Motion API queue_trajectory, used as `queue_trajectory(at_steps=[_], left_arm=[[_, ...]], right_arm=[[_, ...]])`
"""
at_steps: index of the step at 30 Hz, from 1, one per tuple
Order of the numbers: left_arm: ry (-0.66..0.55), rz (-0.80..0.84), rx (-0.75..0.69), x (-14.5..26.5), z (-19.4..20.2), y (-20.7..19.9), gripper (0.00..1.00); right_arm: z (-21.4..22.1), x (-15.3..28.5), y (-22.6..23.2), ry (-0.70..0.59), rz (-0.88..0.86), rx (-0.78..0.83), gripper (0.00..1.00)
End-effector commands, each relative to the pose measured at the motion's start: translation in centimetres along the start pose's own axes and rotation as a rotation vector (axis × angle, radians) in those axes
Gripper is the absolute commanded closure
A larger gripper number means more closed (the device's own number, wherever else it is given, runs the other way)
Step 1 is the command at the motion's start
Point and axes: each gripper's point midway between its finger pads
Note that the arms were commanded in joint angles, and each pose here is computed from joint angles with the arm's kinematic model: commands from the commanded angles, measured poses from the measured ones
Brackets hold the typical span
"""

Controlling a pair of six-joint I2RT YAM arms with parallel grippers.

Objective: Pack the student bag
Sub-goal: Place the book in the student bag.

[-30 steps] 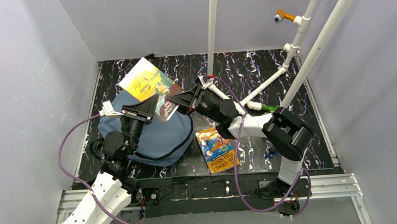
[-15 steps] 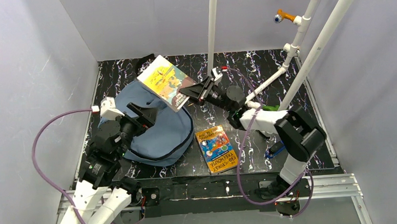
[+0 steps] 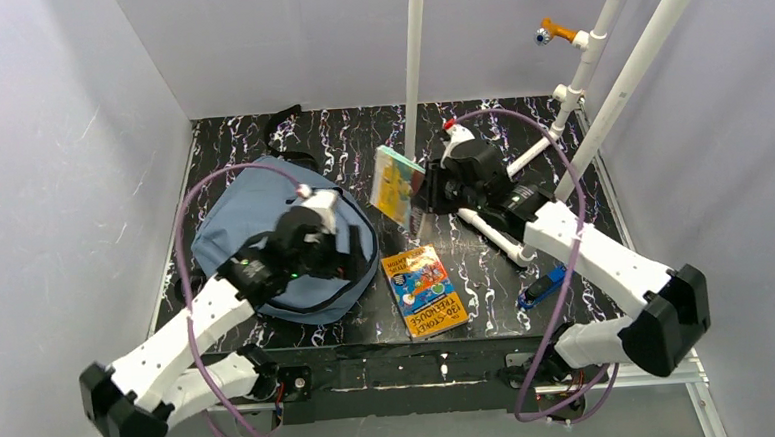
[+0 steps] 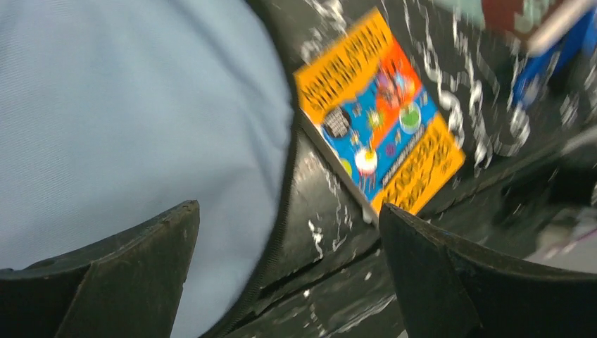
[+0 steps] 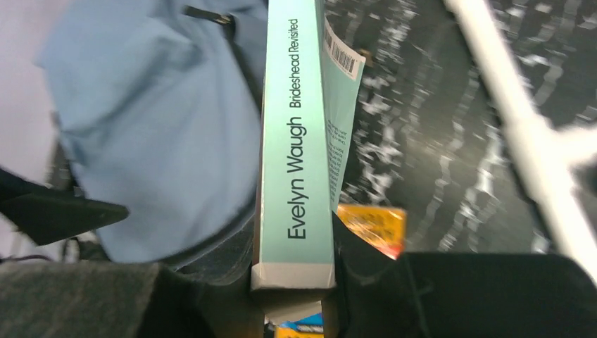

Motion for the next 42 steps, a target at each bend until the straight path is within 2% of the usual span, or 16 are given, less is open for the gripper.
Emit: queue_trajectory(at_steps=[1, 5, 9, 11, 15, 22, 25, 30, 32, 34, 36, 39, 42], left_arm=[[-0.019, -0.077, -0.439, -0.3, -0.4, -2.4, 0.02], [0.068, -0.272, -0.688, -2.8, 0.6, -1.5, 0.02], [0.035, -0.472, -0.823, -4.5, -0.2, -0.8, 0.02], [-0.017, -0.568, -0.835, -4.9, -1.1, -0.2, 0.02], [-0.010, -0.552, -0.814, -6.0, -0.3, -0.4, 0.02], [-0.011, -0.688, -0.883, -6.5, -0.5, 1.6, 0.06], [0.023, -0.684, -0.894, -6.7, 0.2, 2.1, 0.12], [0.044, -0.645, -0.865, -6.8, 1.1, 2.2, 0.14], [0.048, -0.648, -0.888, -6.6, 0.9, 2.2, 0.24], [0.028, -0.675, -0.906, -6.2, 0.0, 2.3, 0.47], [0.001, -0.706, -0.911, -5.2, -1.1, 2.5, 0.62], [-0.045, -0.679, -0.837, -3.7, -2.7, 2.7, 0.78], [-0.102, -0.576, -0.719, -1.9, -4.1, 2.0, 0.85]], right_arm=[[-2.3, 4.5, -2.6, -0.066, 0.143, 0.169, 0.99], [-1.7, 5.9, -3.2, -0.086, 0.158, 0.151, 0.99], [-1.8, 6.4, -3.5, -0.109, 0.161, 0.147, 0.99], [-1.9, 6.5, -3.4, -0.113, 0.154, 0.148, 0.99], [-1.4, 6.4, -3.2, -0.099, 0.133, 0.147, 0.99], [0.1, 6.0, -3.2, -0.069, 0.106, 0.134, 0.99], [0.5, 6.1, -3.5, -0.065, 0.114, 0.128, 0.99], [0.5, 6.1, -3.5, -0.072, 0.112, 0.126, 0.99], [0.2, 6.1, -3.3, -0.073, 0.105, 0.130, 0.99], [0.1, 6.0, -3.1, -0.068, 0.099, 0.132, 0.99], [0.3, 5.9, -2.9, -0.055, 0.087, 0.127, 0.99], [1.0, 5.8, -2.6, -0.039, 0.059, 0.122, 0.99], [2.1, 5.0, -2.5, 0.008, 0.031, 0.116, 0.99]])
Point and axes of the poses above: each gripper's point midway between its finger pads, its own x axis back along the fingers, its own y axis along the line the jaws close on, z = x × y, and after that the axes turned 4 degrees about x, right-handed
